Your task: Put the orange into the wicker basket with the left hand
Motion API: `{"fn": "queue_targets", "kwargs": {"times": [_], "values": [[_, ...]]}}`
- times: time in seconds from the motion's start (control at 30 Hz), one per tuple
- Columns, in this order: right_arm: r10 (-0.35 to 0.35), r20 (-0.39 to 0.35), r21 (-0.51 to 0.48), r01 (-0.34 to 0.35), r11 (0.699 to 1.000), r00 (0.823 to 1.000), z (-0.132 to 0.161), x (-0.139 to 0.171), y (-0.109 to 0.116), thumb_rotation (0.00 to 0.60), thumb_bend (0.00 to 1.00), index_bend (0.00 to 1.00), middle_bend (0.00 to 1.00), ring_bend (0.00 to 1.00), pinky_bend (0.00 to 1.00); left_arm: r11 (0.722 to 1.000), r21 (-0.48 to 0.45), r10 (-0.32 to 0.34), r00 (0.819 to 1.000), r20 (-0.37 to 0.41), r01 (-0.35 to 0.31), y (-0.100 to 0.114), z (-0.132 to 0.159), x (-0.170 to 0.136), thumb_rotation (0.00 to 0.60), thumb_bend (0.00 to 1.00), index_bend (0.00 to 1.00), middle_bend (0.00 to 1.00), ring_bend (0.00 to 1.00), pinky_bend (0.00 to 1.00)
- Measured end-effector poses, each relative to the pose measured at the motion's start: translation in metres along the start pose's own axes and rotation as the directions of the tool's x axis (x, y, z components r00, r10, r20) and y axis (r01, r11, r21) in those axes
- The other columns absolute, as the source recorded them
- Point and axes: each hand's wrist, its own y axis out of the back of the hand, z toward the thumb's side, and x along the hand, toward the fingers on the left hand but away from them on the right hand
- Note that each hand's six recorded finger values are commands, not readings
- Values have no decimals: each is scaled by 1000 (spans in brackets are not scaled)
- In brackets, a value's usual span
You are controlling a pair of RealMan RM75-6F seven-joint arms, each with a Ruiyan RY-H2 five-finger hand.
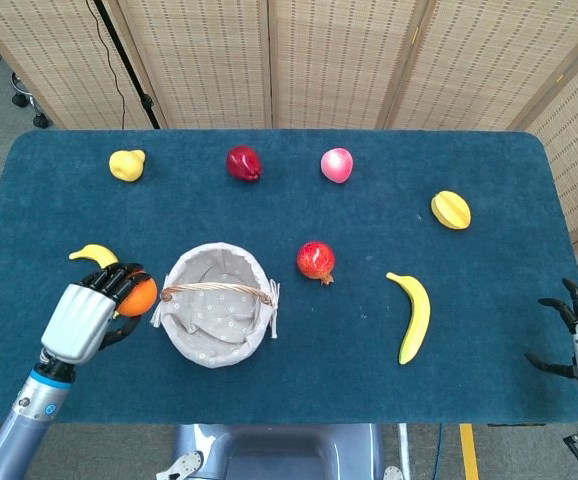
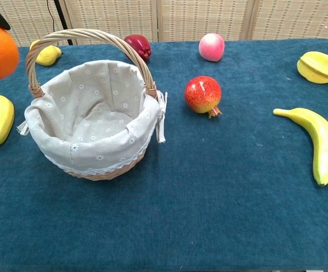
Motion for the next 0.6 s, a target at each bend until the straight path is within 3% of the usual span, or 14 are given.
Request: {"fn": "queue_targets", "kwargs": {"times": [0.33,0.6], "values": [[-2,1,-6,2,1000,1000,-1,0,1,600,0,242,6,22,18,998,-22,-49,995,86,51,-10,30,-28,600,552,631,534,507,498],[-2,-8,-10,2,1000,1000,1,1,1,600,0,242,6,28,18,997,-32,-73,992,105,77,-23,38,-16,600,552,631,534,505,498]]}}
